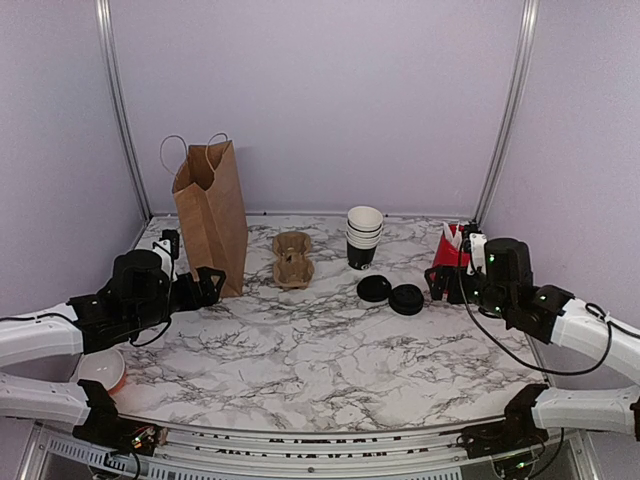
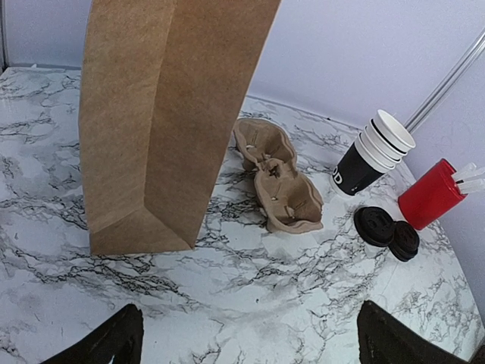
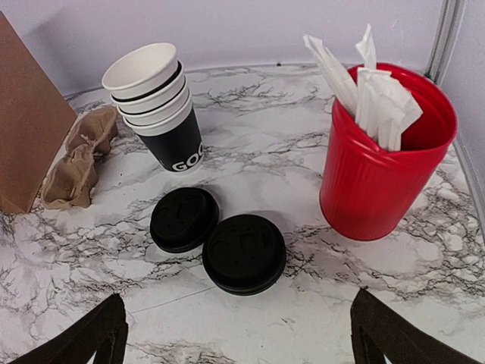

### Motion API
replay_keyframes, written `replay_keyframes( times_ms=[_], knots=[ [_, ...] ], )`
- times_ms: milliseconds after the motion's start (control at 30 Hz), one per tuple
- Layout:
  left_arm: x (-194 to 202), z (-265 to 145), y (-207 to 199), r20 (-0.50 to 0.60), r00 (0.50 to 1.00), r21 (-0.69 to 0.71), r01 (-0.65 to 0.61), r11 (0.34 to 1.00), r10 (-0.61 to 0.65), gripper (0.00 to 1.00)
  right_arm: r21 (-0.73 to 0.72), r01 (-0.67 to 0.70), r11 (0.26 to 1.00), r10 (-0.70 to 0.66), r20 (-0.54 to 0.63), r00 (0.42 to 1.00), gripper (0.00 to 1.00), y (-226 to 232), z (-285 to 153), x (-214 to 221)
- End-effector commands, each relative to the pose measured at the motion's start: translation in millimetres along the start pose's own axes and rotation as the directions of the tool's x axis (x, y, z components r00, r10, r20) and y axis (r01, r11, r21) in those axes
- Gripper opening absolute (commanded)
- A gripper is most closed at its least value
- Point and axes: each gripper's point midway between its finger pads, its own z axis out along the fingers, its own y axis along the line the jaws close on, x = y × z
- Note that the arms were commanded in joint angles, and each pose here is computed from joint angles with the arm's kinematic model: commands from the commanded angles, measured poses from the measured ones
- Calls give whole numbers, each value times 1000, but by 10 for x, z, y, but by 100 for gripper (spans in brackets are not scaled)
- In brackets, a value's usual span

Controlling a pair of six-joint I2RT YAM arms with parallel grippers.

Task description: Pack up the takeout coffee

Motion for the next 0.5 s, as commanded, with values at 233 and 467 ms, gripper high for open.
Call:
replay_keyframes(
  times_ms=[233,467],
  knots=[
    [26,-28,128,-19,999,-54,29,998,-30,99,-47,79,996,-82,-64,995,100,402,272,-54],
    [71,-75,237,-20,998,-69,64,996,-65,99,-77,146,986,-157,-170,973,100,774,718,21]
  ],
)
